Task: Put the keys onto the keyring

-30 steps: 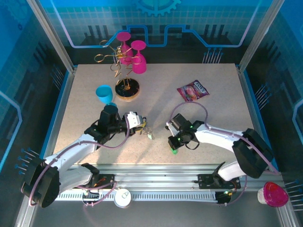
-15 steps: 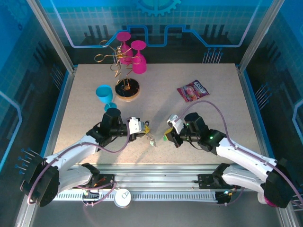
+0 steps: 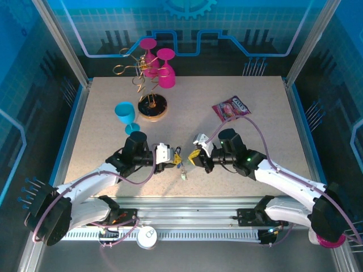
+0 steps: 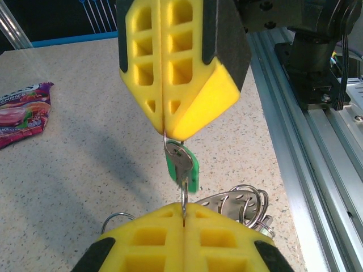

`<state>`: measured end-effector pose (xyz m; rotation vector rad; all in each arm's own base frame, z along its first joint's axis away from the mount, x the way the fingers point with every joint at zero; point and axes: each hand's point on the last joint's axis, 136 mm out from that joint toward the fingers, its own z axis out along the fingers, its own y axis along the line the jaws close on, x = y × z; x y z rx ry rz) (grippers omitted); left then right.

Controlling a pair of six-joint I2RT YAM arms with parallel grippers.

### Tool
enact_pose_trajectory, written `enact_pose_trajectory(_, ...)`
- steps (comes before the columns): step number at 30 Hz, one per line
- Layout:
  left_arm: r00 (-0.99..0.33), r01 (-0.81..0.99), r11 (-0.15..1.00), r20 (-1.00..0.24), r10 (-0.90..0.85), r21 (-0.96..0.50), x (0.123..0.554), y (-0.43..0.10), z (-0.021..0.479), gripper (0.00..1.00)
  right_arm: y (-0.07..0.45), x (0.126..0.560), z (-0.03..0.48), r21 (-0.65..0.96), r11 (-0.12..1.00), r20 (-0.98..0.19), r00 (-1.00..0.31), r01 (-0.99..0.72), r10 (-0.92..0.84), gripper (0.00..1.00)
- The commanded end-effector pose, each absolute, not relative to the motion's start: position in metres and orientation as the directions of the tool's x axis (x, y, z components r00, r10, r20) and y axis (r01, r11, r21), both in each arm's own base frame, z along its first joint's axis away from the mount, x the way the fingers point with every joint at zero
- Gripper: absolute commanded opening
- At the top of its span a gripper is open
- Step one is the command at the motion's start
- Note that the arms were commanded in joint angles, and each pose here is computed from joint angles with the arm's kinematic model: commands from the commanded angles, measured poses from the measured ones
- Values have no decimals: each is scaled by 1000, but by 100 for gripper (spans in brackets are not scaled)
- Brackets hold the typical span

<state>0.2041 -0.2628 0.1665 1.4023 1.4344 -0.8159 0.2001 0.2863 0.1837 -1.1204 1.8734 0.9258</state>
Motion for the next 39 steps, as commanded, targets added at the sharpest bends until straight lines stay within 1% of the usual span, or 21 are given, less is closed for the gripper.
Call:
enact_pose_trajectory(1,75,985,119,-939,335,121,205,-268,178,0,300,197,207,161,280,-906,-254,-947,-339,0)
enact_pose_trajectory(7,52,984,140,-937,345,106,208,-268,177,0,300,193,204,148,266,-900,-241,-952,-363,0)
enact_pose_trajectory(14,50,986,133,-938,343,101,208,-269,178,0,311,189,208,153,236,-902,-233,-960,-364,0)
enact_pose_trajectory(23,53,987,128,-938,341,102,206,-269,178,0,314,193,201,148,262,-892,-243,-954,-380,0)
enact_pose_trajectory(36,119,983,95,-934,338,159,200,-268,177,0,300,223,193,133,452,-866,-325,-882,-381,0)
enact_pose_trajectory(39,128,980,102,-932,339,172,200,-268,178,0,299,225,190,134,469,-860,-338,-873,-383,0)
